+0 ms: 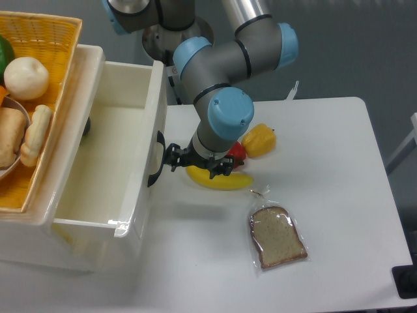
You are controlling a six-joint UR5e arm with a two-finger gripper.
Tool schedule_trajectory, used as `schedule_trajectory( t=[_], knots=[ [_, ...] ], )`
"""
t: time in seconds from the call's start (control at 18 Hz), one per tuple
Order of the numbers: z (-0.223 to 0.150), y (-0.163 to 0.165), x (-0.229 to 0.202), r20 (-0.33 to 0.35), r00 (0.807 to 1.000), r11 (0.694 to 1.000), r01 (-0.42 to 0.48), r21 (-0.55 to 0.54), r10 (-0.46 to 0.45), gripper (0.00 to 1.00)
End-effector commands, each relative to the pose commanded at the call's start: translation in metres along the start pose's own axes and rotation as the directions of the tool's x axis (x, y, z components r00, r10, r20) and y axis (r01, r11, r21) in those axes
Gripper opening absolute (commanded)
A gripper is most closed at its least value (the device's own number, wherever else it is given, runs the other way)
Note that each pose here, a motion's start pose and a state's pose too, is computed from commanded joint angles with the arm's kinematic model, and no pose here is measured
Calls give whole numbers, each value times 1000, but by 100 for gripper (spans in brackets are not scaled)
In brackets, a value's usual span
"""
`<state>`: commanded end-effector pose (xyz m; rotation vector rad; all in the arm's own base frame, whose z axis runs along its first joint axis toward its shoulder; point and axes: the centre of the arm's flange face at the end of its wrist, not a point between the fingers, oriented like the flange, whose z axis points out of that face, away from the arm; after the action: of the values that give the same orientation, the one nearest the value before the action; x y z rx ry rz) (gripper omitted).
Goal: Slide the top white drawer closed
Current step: 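Push the drawer front with the gripper, sliding the drawer into the cabinet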
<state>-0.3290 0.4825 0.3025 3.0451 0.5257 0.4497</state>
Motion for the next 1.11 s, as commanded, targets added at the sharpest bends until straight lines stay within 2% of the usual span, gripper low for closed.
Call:
schedule_trajectory(
  t=[1.11],
  knots=[
    [-3, -8, 62, 16, 995, 995, -100, 15, 100, 100]
  ],
)
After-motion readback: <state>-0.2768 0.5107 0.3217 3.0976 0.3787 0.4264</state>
